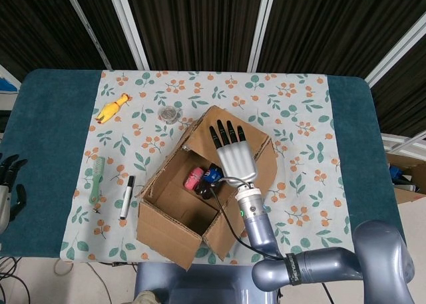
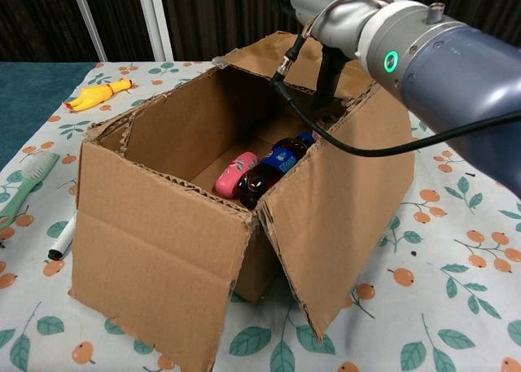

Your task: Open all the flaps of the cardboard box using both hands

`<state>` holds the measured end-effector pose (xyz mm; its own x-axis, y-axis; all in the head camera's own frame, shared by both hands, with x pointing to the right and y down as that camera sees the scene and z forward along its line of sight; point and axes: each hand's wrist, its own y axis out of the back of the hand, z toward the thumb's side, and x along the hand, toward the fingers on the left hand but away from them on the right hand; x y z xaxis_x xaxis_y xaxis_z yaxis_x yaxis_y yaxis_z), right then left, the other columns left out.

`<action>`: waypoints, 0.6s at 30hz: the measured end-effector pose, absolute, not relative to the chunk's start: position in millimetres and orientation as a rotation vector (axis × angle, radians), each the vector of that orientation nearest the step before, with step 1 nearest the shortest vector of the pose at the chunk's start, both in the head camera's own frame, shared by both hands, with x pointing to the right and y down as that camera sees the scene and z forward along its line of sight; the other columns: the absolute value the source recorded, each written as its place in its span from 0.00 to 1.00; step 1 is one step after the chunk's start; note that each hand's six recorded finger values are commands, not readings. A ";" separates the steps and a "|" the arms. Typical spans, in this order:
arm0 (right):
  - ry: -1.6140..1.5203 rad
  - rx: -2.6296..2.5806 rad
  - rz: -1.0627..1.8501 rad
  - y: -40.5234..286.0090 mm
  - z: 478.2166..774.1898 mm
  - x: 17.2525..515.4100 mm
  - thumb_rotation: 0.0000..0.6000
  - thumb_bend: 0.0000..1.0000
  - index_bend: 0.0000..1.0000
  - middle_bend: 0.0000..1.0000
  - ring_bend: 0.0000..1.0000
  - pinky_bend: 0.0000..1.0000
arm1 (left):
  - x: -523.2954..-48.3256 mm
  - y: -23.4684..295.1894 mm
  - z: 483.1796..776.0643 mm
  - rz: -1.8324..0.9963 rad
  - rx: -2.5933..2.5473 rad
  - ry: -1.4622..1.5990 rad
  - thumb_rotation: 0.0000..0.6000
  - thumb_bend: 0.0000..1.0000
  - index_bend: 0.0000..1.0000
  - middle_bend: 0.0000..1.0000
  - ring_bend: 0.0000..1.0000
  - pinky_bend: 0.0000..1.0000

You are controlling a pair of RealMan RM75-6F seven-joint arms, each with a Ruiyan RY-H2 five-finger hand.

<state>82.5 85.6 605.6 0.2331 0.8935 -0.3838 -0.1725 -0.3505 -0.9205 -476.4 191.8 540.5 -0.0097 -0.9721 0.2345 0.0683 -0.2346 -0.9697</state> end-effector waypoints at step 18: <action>-0.746 -1.425 1.299 60.4 579.3 87.0 1.00 0.23 0.00 0.05 0.02 0.15 | -477.5 191.1 540.9 -1.420 -1.322 1.038 1.00 0.63 0.20 0.16 0.06 0.00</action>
